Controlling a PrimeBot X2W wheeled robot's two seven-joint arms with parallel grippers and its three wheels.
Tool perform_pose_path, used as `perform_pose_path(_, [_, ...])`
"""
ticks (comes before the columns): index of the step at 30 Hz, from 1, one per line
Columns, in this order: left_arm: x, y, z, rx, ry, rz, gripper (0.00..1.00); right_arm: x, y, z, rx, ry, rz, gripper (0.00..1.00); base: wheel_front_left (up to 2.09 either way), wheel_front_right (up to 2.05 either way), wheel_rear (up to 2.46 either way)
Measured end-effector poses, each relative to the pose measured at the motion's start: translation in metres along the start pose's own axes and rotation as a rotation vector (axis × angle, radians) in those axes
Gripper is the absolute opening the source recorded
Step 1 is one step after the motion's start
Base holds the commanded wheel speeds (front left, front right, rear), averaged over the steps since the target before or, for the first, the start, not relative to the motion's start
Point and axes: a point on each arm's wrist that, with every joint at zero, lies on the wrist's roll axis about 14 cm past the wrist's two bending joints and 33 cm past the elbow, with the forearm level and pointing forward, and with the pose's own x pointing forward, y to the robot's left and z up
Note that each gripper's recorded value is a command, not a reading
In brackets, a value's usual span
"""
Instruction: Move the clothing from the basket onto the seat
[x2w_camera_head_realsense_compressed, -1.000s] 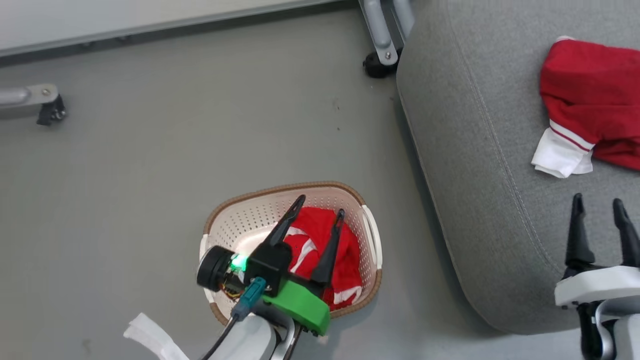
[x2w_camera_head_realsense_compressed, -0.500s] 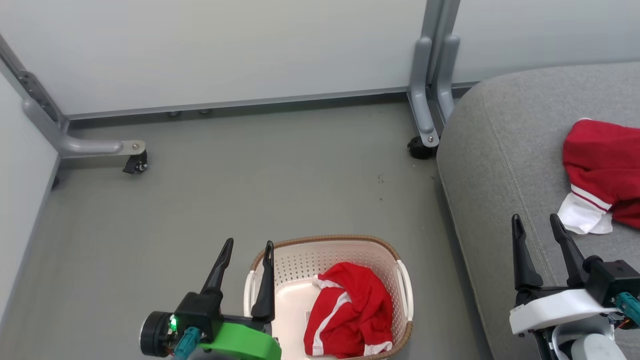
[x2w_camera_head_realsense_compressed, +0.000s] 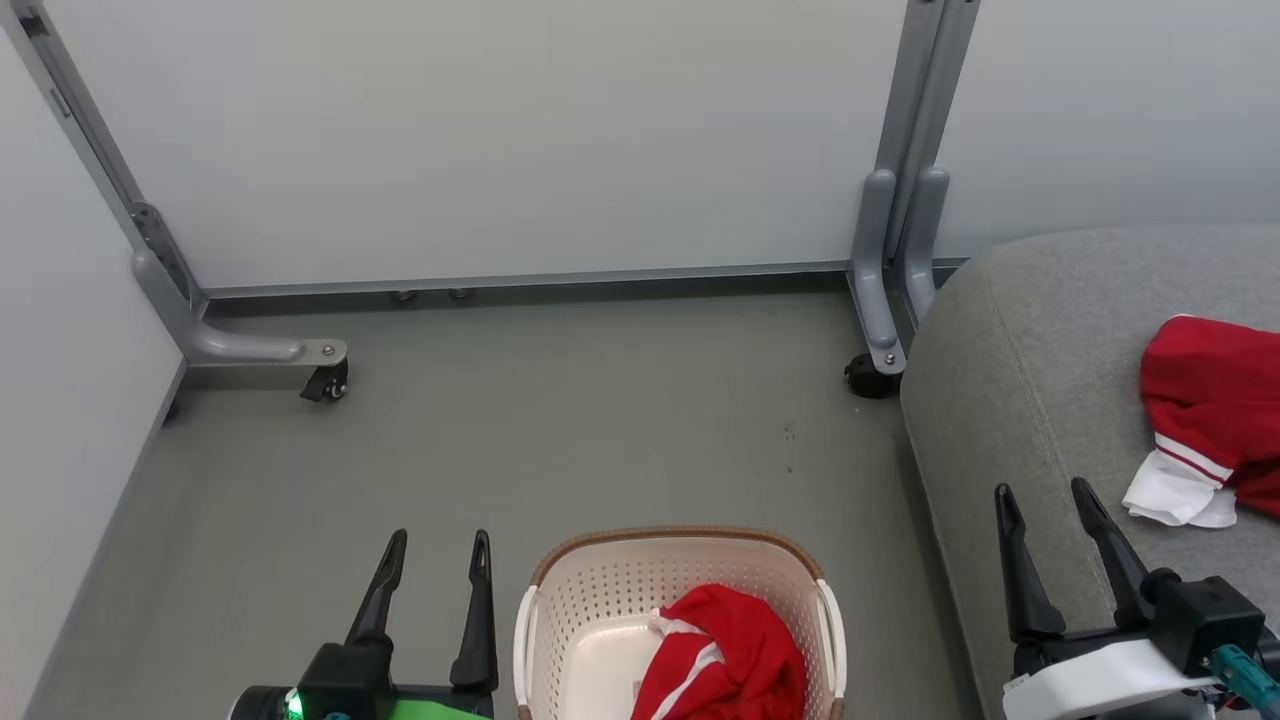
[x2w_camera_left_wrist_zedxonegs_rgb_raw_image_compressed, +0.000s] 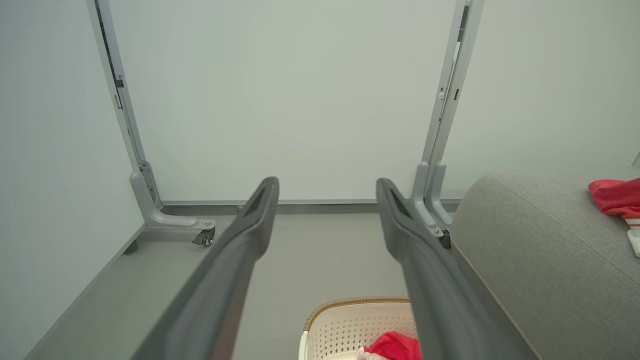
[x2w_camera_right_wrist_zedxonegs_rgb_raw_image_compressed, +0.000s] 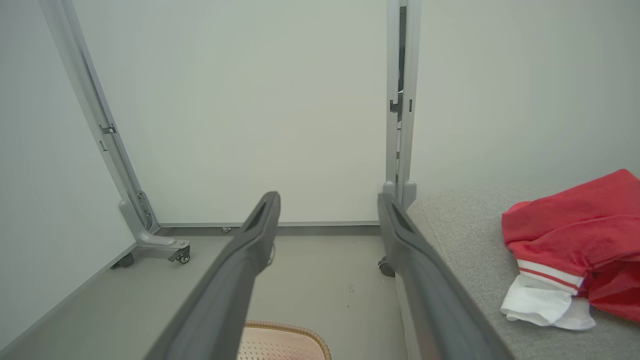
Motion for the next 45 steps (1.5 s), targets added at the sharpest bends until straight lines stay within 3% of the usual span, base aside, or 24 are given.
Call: perform_pose_path(45, [-0.005,-0.006,-0.015,-0.006,0.047,-0.023,1.0,-0.014,0.005,0.002,-0.005,0.0,0.014,1.0,0.0,0.0,0.0])
